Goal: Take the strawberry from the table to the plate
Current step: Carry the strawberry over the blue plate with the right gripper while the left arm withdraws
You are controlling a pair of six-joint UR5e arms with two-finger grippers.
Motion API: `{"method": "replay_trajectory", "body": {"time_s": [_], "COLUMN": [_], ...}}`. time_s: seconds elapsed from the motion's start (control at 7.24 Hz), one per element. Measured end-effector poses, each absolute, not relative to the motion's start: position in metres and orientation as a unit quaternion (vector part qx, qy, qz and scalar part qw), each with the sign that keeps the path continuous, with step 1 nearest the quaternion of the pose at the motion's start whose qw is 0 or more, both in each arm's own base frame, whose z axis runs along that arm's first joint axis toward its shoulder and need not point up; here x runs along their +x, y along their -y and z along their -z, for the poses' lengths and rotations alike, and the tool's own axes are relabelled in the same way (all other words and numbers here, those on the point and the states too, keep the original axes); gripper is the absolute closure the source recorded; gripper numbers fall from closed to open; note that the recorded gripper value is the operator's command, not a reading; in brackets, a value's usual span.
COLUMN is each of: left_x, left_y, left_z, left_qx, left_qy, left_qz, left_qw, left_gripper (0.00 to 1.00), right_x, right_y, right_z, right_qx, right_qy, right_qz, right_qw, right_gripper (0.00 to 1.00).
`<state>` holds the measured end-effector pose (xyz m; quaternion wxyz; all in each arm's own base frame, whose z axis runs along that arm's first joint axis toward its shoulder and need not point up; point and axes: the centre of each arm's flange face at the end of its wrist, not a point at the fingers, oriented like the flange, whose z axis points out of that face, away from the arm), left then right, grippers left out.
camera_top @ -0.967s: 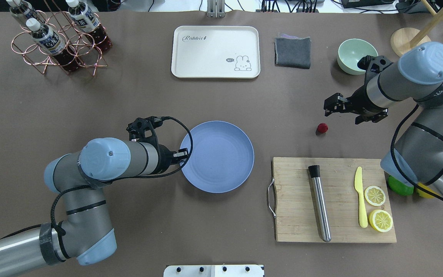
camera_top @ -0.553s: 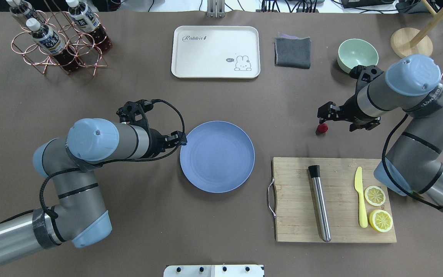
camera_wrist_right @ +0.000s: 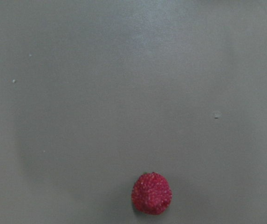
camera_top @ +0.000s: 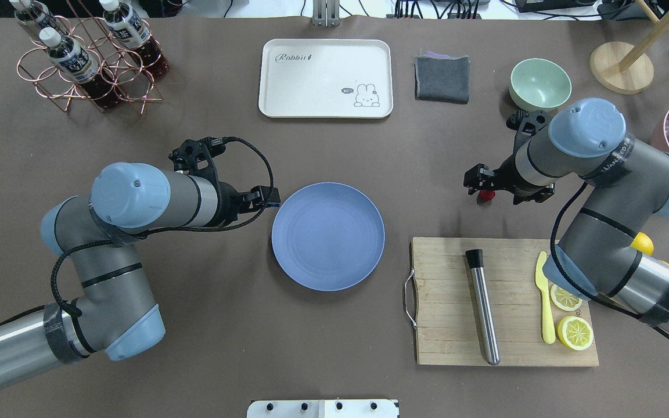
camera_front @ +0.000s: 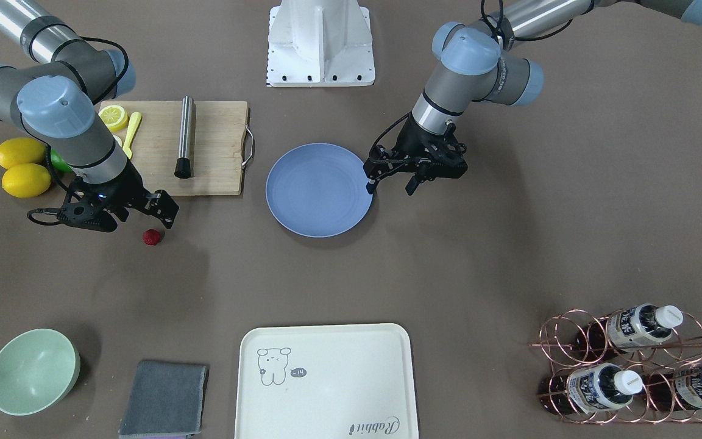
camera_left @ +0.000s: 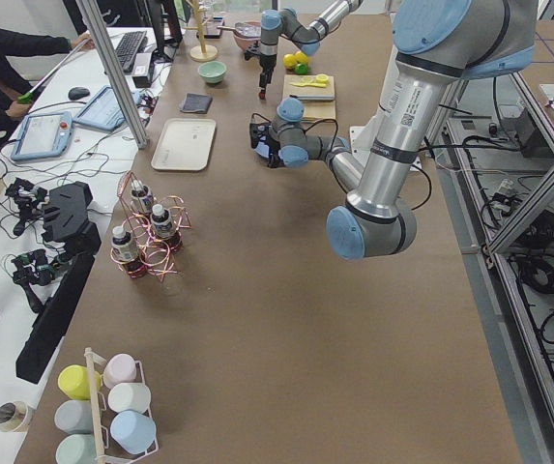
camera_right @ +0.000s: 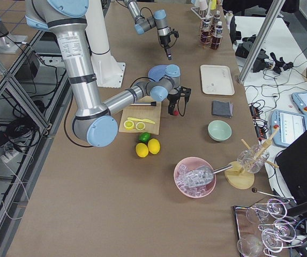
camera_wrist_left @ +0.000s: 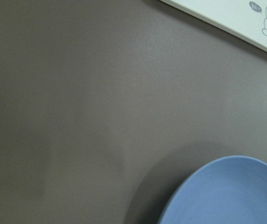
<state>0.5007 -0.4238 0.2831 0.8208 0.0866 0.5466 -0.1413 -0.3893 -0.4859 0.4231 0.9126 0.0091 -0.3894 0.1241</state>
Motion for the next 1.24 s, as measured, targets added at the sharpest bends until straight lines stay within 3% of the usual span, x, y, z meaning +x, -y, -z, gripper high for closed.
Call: {"method": "replay_trajectory", "body": {"time_s": [0.28,0.55,0.69,1.24], "left_x": [0.499,0.498,0.498,0.485], "left_y": [0.426,0.427,0.428,0.441], "left_z": [-0.283,-0.283,-0.283,-0.282], "left_qx": [0.088,0.09,0.091,0.101], "left_qy": [-0.546,-0.546,-0.546,-0.544], "left_qz": [0.142,0.141,0.141,0.144], "left_qw": [0.821,0.821,0.821,0.82], "left_gripper": [0.02,0.02,0.02,0.02], "right_x": [-0.4,-0.405,-0.405,-0.398], "right_y": [0.495,0.499,0.5,0.512], "right_z": [-0.428,-0.433,-0.437,-0.422], "right_qx": [0.009,0.009,0.008,0.011], "right_qy": [0.381,0.375,0.372,0.383], "right_qz": [-0.125,-0.126,-0.127,-0.126], "right_qw": [0.916,0.918,0.919,0.915], "right_gripper": [0.05,0.51,1.0,1.0]}}
